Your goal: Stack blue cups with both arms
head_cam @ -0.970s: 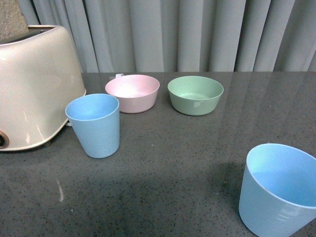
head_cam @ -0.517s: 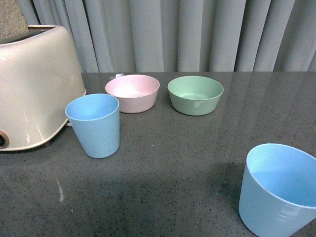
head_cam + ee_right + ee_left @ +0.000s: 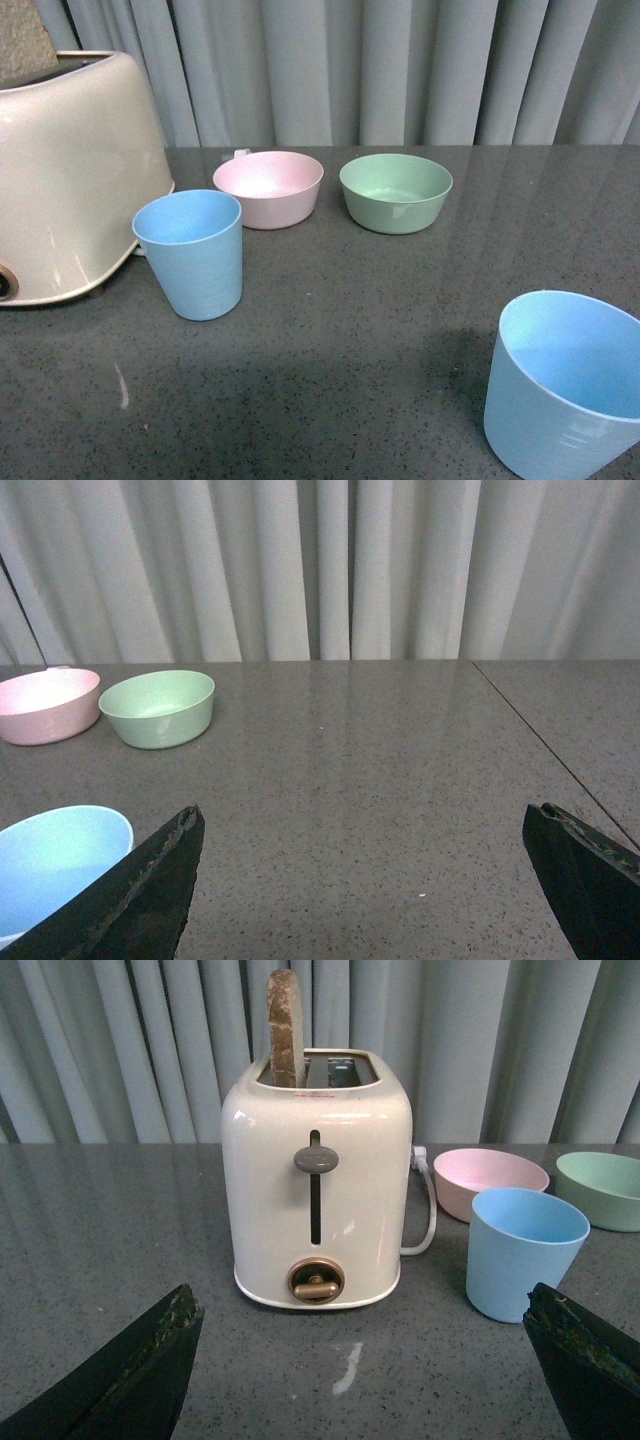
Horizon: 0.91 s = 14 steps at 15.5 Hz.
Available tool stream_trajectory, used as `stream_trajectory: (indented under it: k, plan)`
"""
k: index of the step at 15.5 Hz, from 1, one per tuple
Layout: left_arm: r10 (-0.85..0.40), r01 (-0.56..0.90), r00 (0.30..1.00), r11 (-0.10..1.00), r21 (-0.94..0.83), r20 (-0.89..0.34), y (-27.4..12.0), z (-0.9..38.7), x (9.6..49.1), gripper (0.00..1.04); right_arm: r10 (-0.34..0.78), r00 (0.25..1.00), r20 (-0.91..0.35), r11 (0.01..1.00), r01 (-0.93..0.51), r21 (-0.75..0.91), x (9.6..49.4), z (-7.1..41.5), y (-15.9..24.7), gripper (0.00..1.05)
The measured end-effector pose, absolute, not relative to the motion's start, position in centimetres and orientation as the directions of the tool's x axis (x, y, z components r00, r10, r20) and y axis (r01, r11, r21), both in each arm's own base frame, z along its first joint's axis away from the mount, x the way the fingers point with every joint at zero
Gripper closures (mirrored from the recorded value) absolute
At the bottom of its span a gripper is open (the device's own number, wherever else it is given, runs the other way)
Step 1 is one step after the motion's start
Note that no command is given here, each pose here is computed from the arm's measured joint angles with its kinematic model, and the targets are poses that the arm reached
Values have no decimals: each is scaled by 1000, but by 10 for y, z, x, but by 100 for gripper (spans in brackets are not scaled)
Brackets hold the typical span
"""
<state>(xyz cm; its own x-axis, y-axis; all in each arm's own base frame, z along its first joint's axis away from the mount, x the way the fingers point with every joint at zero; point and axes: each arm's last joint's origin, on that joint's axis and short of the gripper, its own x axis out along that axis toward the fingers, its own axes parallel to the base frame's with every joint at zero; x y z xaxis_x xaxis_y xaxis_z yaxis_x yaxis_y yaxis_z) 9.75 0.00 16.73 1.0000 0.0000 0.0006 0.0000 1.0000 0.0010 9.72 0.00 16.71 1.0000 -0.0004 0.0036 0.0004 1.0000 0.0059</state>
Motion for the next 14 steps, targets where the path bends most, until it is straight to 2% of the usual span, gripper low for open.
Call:
stream_trajectory:
  k: [11,13,14]
  plan:
    - [0,0,1000,1000,1,1,0,167,97,7,0,1000,4,1000,0,6,97,167,0,7]
    - [134,-127,959,991,44,-252,-4,167,98,7,0,1000,4,1000,0,5,97,167,0,7]
    - [173,-162,947,985,61,-270,-3,169,99,7,0,1000,4,1000,0,6,97,167,0,7]
